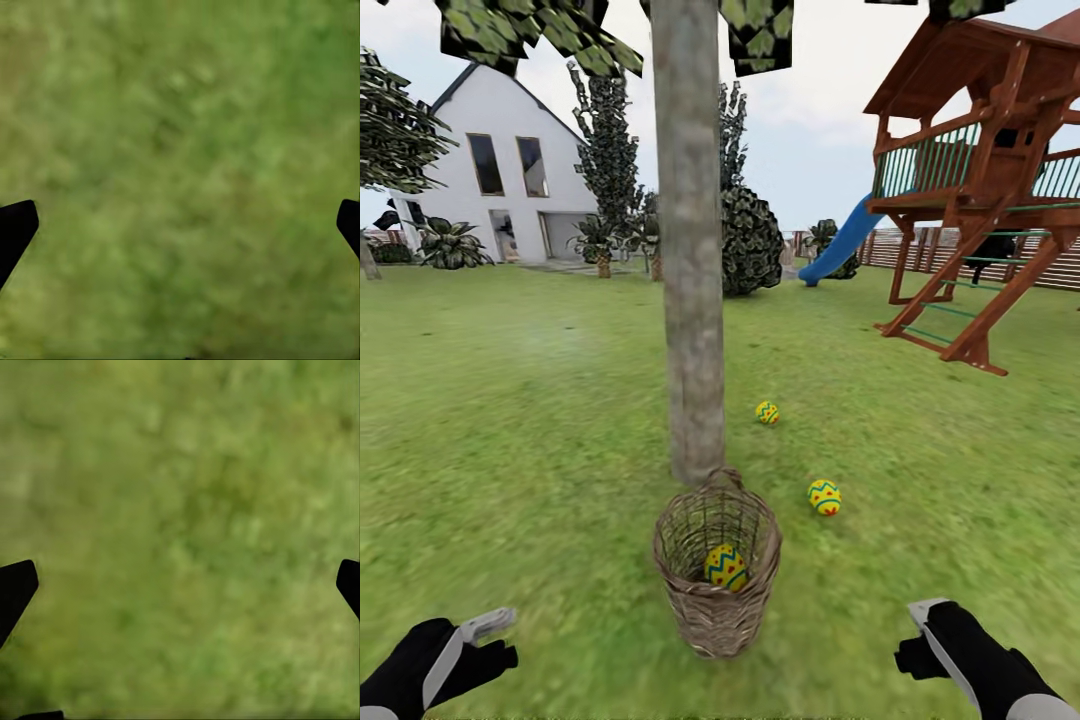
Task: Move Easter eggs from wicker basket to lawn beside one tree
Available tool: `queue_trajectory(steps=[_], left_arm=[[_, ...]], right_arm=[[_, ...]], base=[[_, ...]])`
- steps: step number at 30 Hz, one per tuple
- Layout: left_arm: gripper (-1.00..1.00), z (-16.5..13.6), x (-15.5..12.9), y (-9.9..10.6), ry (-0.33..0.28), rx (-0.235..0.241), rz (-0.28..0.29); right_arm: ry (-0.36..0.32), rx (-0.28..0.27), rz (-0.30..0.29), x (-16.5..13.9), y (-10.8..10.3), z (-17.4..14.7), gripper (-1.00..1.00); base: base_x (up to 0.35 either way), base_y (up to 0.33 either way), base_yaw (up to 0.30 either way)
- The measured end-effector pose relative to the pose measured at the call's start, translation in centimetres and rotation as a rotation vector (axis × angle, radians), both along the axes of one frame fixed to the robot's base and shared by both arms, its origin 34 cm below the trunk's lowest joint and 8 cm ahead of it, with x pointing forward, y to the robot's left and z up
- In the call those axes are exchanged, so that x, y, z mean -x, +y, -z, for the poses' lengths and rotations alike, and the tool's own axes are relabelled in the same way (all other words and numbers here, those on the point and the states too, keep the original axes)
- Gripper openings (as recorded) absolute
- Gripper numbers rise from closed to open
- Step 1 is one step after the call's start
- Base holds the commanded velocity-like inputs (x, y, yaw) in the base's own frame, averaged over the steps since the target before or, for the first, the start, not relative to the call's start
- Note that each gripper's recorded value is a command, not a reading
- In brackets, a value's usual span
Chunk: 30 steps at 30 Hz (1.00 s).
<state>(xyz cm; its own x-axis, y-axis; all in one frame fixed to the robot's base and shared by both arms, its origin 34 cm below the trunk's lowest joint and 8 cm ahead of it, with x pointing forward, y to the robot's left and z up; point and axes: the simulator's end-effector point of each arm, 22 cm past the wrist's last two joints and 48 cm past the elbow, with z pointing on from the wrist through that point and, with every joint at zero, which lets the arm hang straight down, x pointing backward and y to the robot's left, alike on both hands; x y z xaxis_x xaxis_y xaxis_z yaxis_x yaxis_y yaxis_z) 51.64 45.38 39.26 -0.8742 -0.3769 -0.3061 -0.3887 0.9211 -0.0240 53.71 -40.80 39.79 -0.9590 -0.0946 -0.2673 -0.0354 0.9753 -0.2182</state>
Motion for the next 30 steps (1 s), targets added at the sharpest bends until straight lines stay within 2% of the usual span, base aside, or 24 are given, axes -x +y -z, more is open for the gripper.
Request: queue_trajectory(steps=[11, 30], left_arm=[[1.00, 0.06, 0.01, -0.14, 0.000, -0.001, 0.004], [1.00, 0.00, 0.06, 0.00, 0.000, 0.002, -0.002]], right_arm=[[-0.001, -0.001, -0.002, -0.06, 0.17, -0.03, 1.00], [-0.001, -0.001, -0.007, -0.08, 0.50, 0.02, 1.00]], base=[[-0.078, 0.317, 0.000], [0.246, 0.257, 0.000]])
